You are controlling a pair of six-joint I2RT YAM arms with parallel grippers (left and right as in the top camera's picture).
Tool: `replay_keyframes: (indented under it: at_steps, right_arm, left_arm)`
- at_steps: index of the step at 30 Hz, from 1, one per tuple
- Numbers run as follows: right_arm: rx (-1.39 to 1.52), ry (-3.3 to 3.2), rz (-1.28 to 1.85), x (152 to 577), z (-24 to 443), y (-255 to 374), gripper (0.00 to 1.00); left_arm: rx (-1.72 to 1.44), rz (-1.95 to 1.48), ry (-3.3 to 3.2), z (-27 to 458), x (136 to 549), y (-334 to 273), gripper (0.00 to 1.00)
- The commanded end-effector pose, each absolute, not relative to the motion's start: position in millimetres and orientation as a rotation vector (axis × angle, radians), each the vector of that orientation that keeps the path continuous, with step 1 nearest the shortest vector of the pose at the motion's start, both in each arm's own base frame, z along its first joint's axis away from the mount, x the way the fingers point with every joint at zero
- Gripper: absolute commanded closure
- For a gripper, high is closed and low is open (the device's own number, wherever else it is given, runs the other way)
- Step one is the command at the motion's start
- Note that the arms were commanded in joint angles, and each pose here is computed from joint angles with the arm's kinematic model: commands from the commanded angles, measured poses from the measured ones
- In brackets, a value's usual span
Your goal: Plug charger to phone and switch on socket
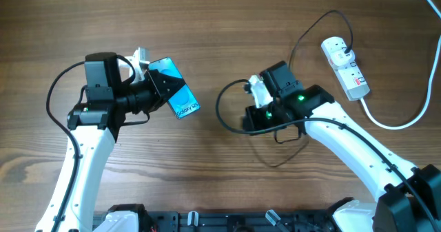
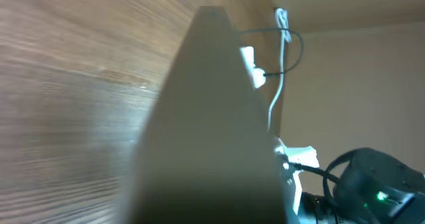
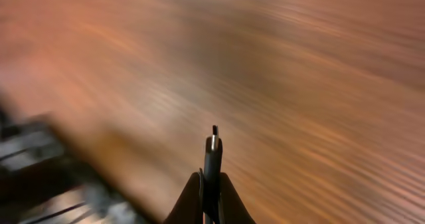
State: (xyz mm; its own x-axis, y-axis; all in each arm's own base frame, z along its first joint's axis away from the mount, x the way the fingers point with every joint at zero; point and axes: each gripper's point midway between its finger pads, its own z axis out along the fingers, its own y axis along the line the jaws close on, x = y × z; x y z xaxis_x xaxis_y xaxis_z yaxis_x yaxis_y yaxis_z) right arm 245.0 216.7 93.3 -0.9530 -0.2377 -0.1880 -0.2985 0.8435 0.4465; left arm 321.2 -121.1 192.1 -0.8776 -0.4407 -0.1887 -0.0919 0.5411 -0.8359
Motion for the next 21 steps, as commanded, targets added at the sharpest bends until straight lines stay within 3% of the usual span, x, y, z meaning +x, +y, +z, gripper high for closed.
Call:
replay_keyframes:
  at_steps: [1,9,17,19,21]
  right_arm:
    - [-0.366,2.856,0.143,273.1,79.7,154.2,0.96]
    - [-0.36,2.859,-0.079,268.9,25.0,124.0,0.96]
    - [-0.445,2.901,0.046,255.6,-31.4,136.9,0.95]
    - [-0.445,2.904,0.032,257.0,-37.2,136.1,0.81]
    - [-0.457,2.897,0.029,258.6,-38.0,136.5,0.73]
  left_arm:
    - [-0.434,-1.191,2.413,189.9,321.3,-114.3,0.96]
    - [-0.454,-1.184,2.433,186.2,318.3,-113.4,0.96]
    - [-0.457,-1.175,2.432,185.8,318.9,-112.5,0.96]
    - [-0.457,-1.175,2.432,185.7,319.0,-112.5,0.96]
    - [-0.457,-1.175,2.432,185.7,319.0,-112.5,0.96]
